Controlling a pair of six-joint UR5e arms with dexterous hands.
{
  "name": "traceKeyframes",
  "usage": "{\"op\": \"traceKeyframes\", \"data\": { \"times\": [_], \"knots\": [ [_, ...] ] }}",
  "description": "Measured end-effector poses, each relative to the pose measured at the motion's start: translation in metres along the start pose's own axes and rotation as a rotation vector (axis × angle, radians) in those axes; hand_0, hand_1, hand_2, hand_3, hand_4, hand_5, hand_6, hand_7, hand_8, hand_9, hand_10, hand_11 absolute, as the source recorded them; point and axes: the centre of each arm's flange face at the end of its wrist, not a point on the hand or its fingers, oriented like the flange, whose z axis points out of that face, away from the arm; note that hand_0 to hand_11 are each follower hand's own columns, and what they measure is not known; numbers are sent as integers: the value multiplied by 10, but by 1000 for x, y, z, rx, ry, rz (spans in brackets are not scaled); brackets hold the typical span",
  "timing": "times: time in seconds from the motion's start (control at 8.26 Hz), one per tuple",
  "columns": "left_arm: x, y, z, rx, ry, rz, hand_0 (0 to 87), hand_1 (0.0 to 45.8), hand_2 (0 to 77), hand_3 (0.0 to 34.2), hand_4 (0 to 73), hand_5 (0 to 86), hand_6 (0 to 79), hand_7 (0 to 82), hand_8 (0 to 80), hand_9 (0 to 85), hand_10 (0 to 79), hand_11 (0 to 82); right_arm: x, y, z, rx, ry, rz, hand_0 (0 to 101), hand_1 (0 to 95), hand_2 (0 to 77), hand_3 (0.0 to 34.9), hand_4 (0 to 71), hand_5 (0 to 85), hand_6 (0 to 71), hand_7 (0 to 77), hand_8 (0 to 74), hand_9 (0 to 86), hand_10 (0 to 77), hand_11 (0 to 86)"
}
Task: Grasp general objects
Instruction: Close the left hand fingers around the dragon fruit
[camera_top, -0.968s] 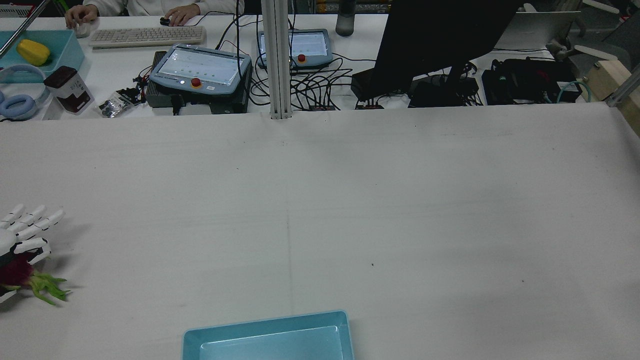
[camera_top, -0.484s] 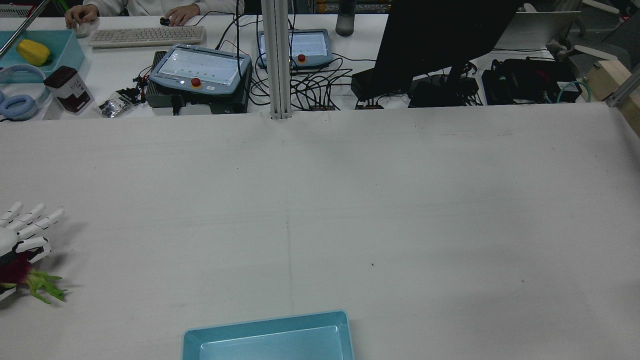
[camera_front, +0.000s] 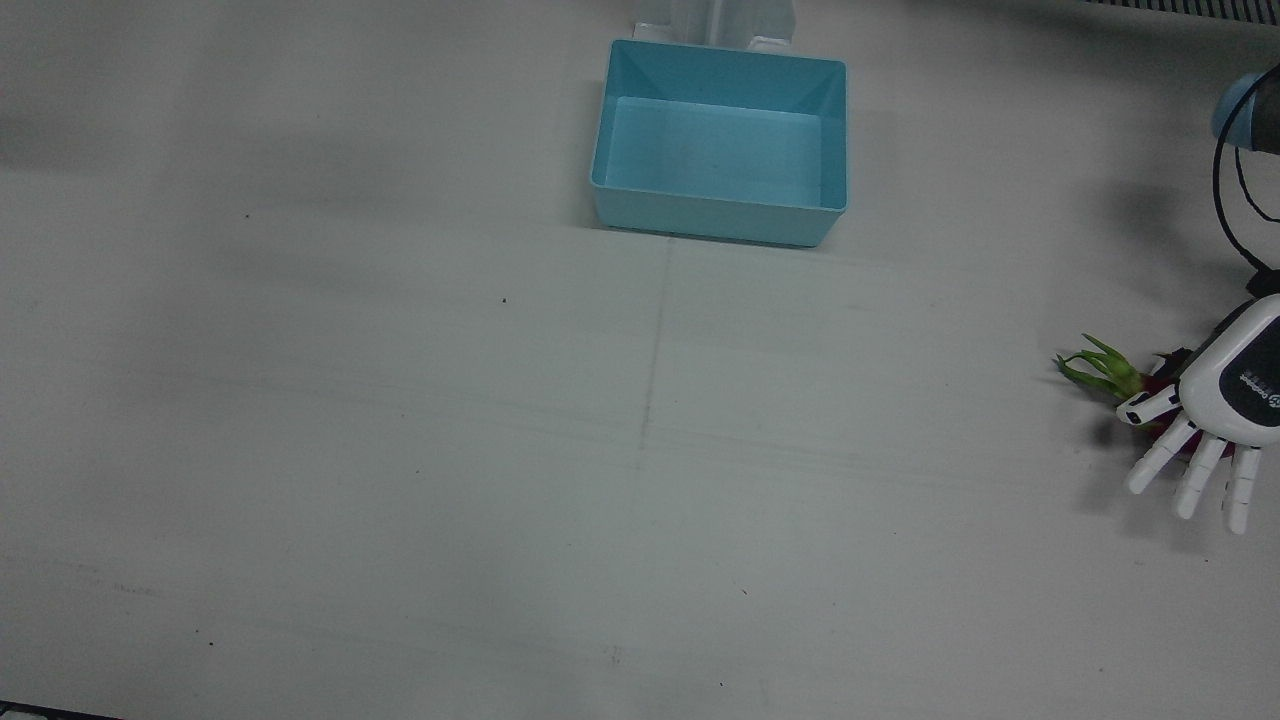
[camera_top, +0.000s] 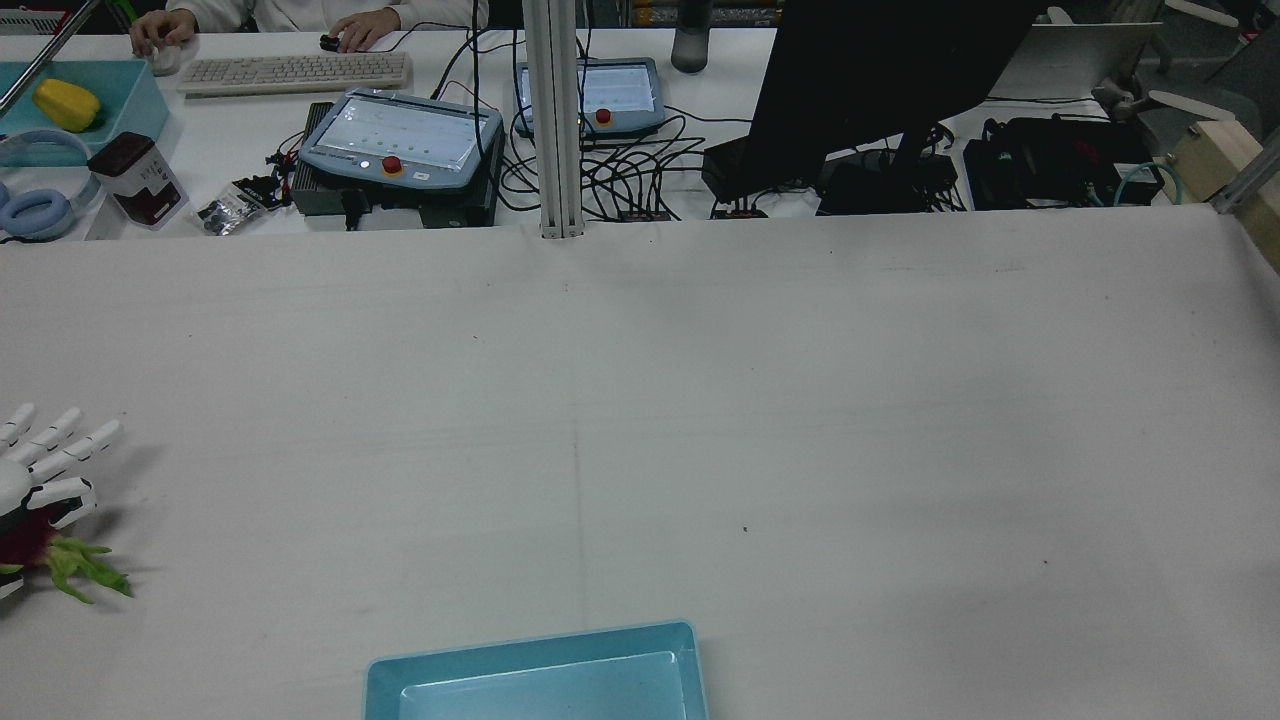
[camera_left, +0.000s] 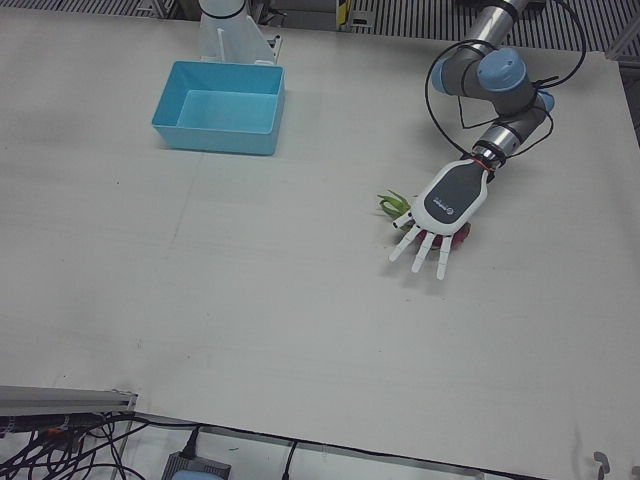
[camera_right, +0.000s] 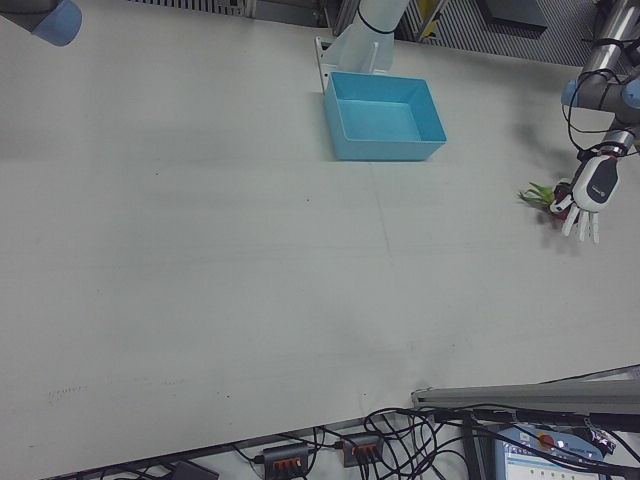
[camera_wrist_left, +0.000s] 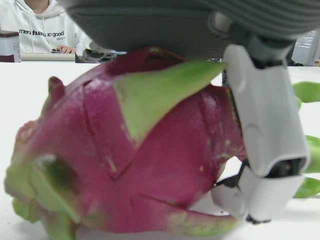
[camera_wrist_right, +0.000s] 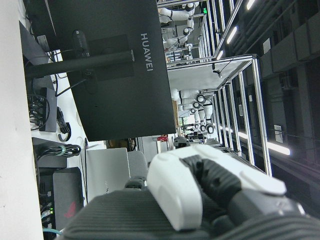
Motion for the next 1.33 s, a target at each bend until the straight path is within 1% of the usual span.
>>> {"op": "traceKeyframes", "data": {
  "times": [0.24, 0.36, 0.61, 0.73, 0.85, 0.97, 1.09, 1.21, 1.33],
  "knots": [
    [-4, 0, -1, 0, -5, 3, 542, 0, 502, 288, 0, 840, 0, 11, 11, 11, 11, 11, 0, 0, 0, 0, 0, 0, 0, 949, 774, 0, 0, 0, 0, 0, 0, 5, 0, 5],
    [-10, 0, -1, 0, -8, 3, 544, 0, 502, 296, 0, 840, 0, 11, 11, 11, 11, 11, 0, 0, 0, 0, 0, 0, 0, 949, 774, 0, 0, 0, 0, 0, 0, 5, 0, 5],
    [-20, 1, -1, 1, -10, 2, 542, 0, 502, 297, 0, 834, 0, 11, 11, 11, 11, 11, 0, 0, 0, 0, 0, 0, 0, 949, 774, 0, 0, 0, 0, 0, 0, 5, 0, 5],
    [-21, 0, -1, 3, -6, 2, 528, 0, 502, 279, 0, 834, 0, 11, 11, 11, 11, 11, 0, 0, 0, 0, 0, 0, 0, 949, 774, 0, 0, 0, 0, 0, 0, 5, 0, 5],
    [-23, 0, -1, 7, -7, 2, 511, 0, 502, 248, 0, 834, 0, 11, 11, 11, 11, 11, 0, 0, 0, 0, 0, 0, 0, 949, 774, 0, 0, 0, 0, 0, 0, 5, 0, 5],
    [-24, 0, -1, 11, -2, 3, 505, 0, 502, 214, 0, 834, 0, 44, 11, 11, 11, 11, 0, 0, 0, 0, 0, 0, 0, 949, 774, 0, 0, 0, 0, 0, 0, 5, 0, 0],
    [-24, -1, -1, 14, -2, 3, 505, 0, 502, 214, 0, 834, 0, 44, 11, 11, 11, 11, 0, 0, 0, 0, 0, 0, 0, 949, 774, 0, 0, 0, 0, 0, 0, 5, 0, 0],
    [-24, -2, -1, 25, -3, 3, 499, 0, 502, 114, 0, 834, 60, 344, 11, 11, 82, 65, 0, 0, 0, 0, 0, 0, 0, 949, 774, 0, 0, 0, 0, 0, 0, 5, 0, 5],
    [-24, -3, -1, 34, -3, 3, 492, 0, 502, 62, 0, 840, 93, 436, 11, 11, 120, 202, 0, 0, 0, 0, 0, 0, 0, 949, 774, 0, 0, 0, 0, 0, 0, 5, 0, 0]
  ]
}}
